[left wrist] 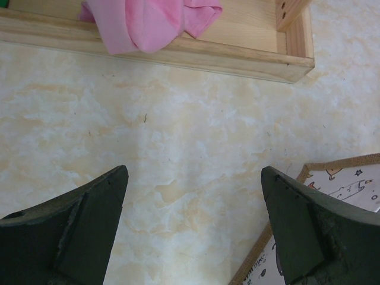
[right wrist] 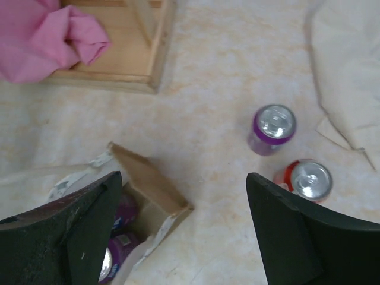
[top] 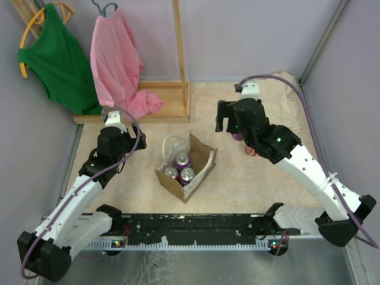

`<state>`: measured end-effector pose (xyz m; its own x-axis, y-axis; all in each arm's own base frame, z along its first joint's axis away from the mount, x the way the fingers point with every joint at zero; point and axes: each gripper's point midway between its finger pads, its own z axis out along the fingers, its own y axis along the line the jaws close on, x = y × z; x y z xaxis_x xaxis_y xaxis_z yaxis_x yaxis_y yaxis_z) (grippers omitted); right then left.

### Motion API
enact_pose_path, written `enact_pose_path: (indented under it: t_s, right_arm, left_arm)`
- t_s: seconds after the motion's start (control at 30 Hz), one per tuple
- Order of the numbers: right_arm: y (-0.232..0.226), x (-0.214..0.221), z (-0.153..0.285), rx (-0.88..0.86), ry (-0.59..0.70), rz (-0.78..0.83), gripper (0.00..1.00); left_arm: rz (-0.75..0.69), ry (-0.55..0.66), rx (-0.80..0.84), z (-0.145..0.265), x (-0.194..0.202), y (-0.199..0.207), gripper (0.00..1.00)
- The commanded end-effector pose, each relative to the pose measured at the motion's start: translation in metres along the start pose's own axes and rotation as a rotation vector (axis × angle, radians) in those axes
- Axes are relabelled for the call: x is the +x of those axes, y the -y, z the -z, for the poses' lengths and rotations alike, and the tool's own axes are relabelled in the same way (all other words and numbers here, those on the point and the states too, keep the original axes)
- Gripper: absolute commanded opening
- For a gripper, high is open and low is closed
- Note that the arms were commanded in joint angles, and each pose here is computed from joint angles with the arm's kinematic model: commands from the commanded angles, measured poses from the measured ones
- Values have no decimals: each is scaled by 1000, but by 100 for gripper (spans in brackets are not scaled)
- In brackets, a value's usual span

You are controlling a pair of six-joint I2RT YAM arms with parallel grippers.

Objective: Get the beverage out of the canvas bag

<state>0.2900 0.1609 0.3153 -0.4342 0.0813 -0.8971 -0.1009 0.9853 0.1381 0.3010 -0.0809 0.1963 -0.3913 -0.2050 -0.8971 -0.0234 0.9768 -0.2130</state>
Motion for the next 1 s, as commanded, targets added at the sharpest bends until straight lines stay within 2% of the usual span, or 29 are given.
enact_pose_path:
  t_s: [0.0,0.13,0.33,0.4,0.5,0.7,0.97]
  right_arm:
    - [-65,-6,9,-184,19,131,85]
    - [-96,32,-9,-190,-69,255,82]
    - [-134,87,-20,-327,-191,261,75]
    - [-142,104,-22,-357,-231,273,76]
    - [-155,127,-21,-406,-279,300,82]
    - [-176,165,-20,-472,-352,343,86]
    - [-172,187,-43,-383,-372,383,88]
  left_arm:
    - [14,7,19,0,0,4,100]
    - [18,7,24,1,0,5,100]
    - [21,9,17,4,1,2,100]
    - [23,12,19,5,0,2,100]
    - [23,8,22,5,2,3,100]
    - [28,0,26,3,4,4,100]
    - [25,6,25,4,3,3,100]
